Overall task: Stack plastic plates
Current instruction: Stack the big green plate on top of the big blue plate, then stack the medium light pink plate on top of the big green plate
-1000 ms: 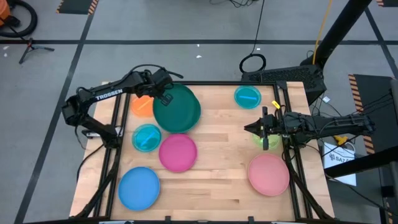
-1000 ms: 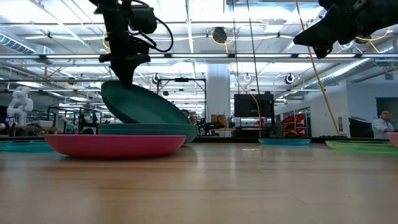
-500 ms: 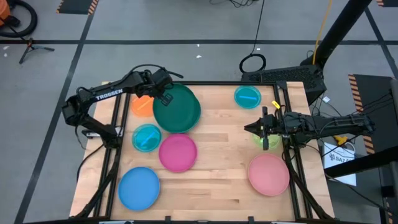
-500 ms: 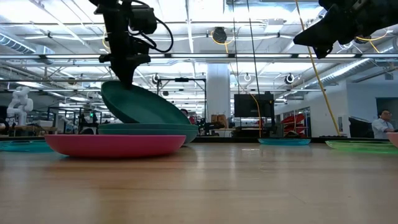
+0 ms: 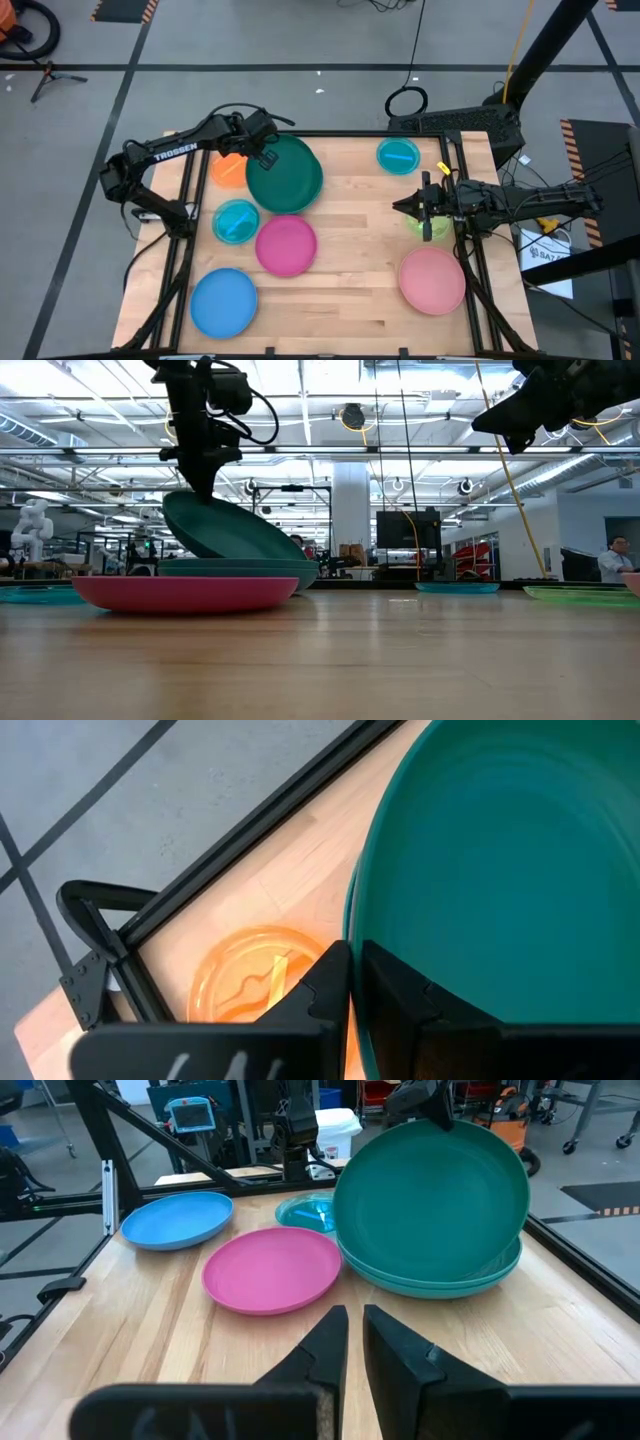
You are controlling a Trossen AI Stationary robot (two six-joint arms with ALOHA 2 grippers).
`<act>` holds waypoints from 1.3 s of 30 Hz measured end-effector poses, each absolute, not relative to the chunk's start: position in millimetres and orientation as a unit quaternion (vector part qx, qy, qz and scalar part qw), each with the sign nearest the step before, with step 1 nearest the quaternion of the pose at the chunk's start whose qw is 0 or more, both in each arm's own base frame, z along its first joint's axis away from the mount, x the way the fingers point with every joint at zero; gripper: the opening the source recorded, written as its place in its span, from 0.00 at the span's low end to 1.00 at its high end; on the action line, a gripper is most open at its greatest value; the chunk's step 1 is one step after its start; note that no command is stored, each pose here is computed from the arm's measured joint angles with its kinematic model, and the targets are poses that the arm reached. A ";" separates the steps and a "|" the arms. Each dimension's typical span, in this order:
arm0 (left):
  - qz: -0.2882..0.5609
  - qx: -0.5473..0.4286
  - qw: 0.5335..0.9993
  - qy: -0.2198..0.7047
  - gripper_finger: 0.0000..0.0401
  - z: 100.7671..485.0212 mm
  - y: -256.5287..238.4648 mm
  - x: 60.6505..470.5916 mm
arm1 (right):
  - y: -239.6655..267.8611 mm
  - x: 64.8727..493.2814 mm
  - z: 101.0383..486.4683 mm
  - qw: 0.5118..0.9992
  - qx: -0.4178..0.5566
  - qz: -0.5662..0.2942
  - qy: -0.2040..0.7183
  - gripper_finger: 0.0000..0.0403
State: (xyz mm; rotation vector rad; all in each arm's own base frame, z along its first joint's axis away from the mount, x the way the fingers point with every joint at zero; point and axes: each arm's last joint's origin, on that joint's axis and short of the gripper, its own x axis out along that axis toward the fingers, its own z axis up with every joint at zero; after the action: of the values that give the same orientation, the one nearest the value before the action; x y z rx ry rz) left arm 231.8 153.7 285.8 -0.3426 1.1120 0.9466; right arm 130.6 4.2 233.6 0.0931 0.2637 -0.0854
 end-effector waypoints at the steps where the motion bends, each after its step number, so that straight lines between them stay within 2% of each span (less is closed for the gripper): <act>1: 0.427 -0.158 0.733 0.505 0.08 285.7 153.6 231.9 | 4.2 130.6 233.6 0.989 0.046 -0.043 0.131 0.07; 4: 0.422 -0.164 0.735 0.505 0.12 285.6 153.4 232.1 | 4.2 130.6 233.7 0.989 0.046 -0.043 0.131 0.07; 11: 0.420 -0.164 0.737 0.504 0.30 285.7 153.4 232.6 | 4.1 130.4 233.1 0.989 0.046 -0.043 0.134 0.07; 15: 0.414 -0.154 0.743 0.503 0.36 286.2 153.3 234.1 | 4.2 130.2 232.1 0.988 0.048 -0.043 0.139 0.07; 18: 0.400 -0.136 0.755 0.501 0.37 287.1 149.6 238.9 | 4.2 130.4 232.9 0.988 0.065 -0.046 0.134 0.07; 24: 0.334 -0.059 0.808 0.481 0.37 294.9 125.6 258.9 | 4.0 130.9 234.7 0.985 0.109 -0.054 0.122 0.07; 28: 0.300 -0.023 0.831 0.469 0.37 304.0 106.1 262.6 | 2.1 133.6 238.2 0.984 0.123 -0.088 0.097 0.07; 33: 0.276 0.010 0.857 0.436 0.37 313.4 82.0 252.0 | 1.9 144.2 236.4 0.982 0.124 -0.104 0.095 0.07; 39: 0.253 0.012 0.883 0.396 0.37 297.9 56.2 227.5 | 2.1 161.0 232.2 0.980 0.131 -0.115 0.091 0.07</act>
State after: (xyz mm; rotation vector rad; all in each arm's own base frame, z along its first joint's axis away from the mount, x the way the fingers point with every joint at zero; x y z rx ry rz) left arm 227.5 56.2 297.9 0.0255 0.8243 0.5257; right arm 161.0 2.1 232.2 0.2642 0.1838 -0.2315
